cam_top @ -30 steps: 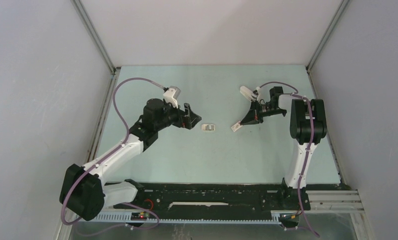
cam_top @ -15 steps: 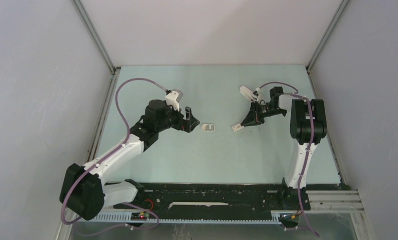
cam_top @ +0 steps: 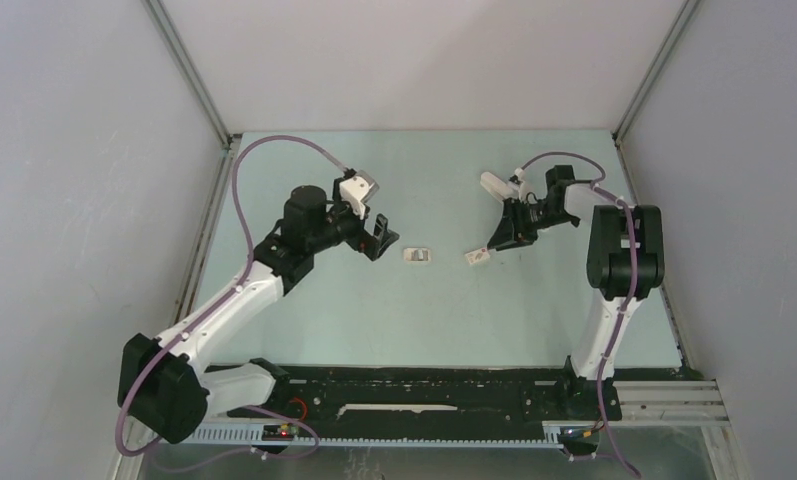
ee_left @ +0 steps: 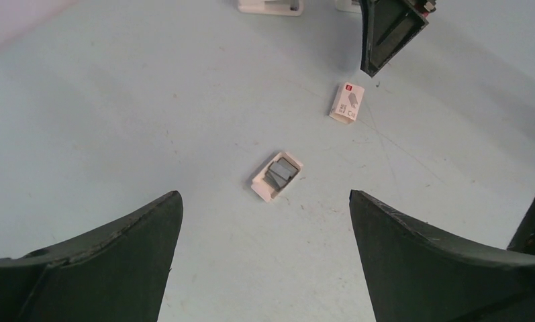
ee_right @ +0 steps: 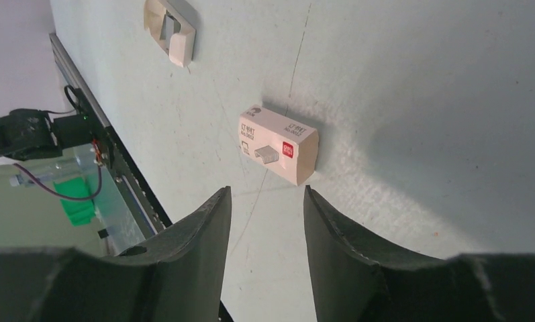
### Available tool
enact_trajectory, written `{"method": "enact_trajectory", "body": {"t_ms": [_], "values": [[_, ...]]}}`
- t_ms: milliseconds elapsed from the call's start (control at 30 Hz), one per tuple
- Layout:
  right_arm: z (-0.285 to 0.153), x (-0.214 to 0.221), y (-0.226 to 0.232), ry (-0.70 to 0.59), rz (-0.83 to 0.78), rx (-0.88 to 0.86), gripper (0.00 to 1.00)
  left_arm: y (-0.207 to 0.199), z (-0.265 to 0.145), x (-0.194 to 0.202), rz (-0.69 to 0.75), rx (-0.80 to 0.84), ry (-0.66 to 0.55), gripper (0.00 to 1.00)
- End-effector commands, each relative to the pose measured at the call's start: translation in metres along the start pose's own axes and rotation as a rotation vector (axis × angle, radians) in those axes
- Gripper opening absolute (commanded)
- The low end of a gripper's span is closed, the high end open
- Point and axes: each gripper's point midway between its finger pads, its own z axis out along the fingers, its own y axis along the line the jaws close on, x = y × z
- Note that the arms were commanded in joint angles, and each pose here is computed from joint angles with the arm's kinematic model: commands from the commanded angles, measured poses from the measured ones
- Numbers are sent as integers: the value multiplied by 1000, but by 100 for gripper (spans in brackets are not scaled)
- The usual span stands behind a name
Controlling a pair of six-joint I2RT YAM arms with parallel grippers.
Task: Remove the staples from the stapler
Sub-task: Place the staple box at the center of the board, then move the staple box to the center of the board.
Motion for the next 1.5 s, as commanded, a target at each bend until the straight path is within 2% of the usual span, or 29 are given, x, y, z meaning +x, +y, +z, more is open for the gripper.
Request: {"method": "enact_trajectory", "body": {"t_ms": [0, 167, 333, 500, 667, 867, 1000, 1200, 1467], "values": [[-24, -12, 19, -32, -149, 9, 53, -13, 5, -19, 236, 134, -16, 100], [-44, -26, 56, -70, -342, -81, 55, -21, 13, -1, 418, 245, 55, 100], [-65, -46, 99, -171, -655, -207, 58, -22, 25, 20, 523, 335, 127, 100], [-71, -34, 127, -262, -1096, -359, 77, -22, 41, 45, 578, 439, 211, 97], [-69, -24, 140, -270, -1090, -469, 78, -14, 64, 71, 631, 479, 328, 93], [-61, -5, 130, -227, -1046, -479, 76, -5, 87, 97, 668, 501, 463, 87], [-62, -3, 121, -197, -991, -449, 74, -1, 101, 101, 682, 495, 495, 84], [-61, -10, 102, -165, -948, -311, 77, 0, 107, 108, 685, 495, 529, 83], [-61, -2, 101, -166, -924, -330, 76, 8, 107, 107, 688, 429, 517, 86]]}}
